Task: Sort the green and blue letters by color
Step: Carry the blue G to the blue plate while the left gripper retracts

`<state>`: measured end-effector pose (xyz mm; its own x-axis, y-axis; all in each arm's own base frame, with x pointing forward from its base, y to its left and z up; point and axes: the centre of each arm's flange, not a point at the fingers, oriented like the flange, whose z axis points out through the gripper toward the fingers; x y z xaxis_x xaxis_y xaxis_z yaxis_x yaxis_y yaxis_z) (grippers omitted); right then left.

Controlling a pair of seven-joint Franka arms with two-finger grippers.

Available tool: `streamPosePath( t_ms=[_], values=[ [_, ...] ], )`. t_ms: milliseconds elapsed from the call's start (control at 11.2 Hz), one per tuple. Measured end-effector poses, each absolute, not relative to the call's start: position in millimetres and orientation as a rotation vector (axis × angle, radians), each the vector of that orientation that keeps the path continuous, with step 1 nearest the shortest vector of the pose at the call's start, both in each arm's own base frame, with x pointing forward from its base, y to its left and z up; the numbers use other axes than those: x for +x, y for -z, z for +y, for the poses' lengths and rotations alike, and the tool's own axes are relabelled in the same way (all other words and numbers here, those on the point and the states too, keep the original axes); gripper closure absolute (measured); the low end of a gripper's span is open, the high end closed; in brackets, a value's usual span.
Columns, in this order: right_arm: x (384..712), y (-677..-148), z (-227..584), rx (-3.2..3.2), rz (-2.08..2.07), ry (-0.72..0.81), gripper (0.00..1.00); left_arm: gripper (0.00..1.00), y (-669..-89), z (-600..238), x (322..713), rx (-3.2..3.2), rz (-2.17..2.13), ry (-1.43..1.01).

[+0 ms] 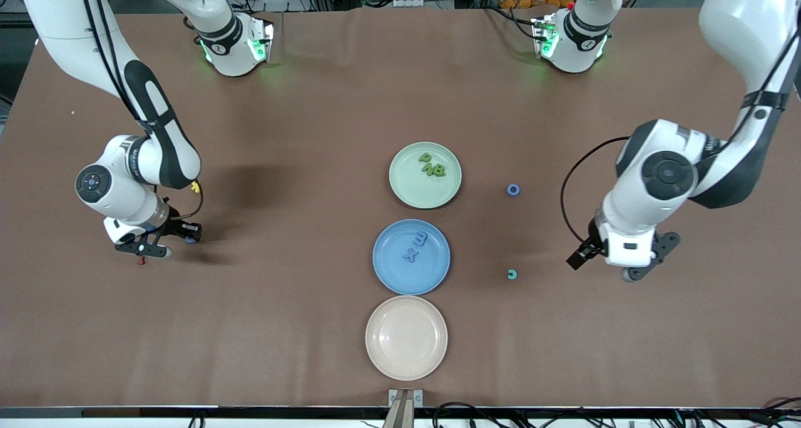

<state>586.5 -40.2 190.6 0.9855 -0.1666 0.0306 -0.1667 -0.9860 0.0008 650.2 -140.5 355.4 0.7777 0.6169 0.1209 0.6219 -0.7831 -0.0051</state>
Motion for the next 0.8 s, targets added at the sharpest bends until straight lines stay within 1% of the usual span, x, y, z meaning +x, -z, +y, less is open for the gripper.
streamPosePath(
  t_ms=[179, 358, 447, 626, 805],
  values=[
    [605.2, -211.7, -0.4, 3.161, -0.357, -0.049, 0.63, 0.0, -368.6, -121.9, 650.0, -2.935, -1.017, 0.134],
    [618.3, -231.6, 66.1, 3.213, -0.437, -0.083, 0.63, 0.0, -374.4, -96.0, 652.0, -2.949, -1.006, 0.084],
    [621.1, -240.5, 101.2, 3.233, -0.436, -0.106, 0.63, 0.0, -377.0, -83.4, 652.6, -2.956, -0.988, 0.061],
    [622.4, -260.0, 184.1, 3.301, -0.404, -0.149, 0.63, 0.0, -402.3, -55.3, 646.6, -3.003, -0.878, 0.061],
    [621.6, -273.9, 270.7, 3.395, -0.347, -0.184, 0.63, 0.0, -439.5, -28.3, 627.3, -3.02, -0.772, 0.086]
  ],
)
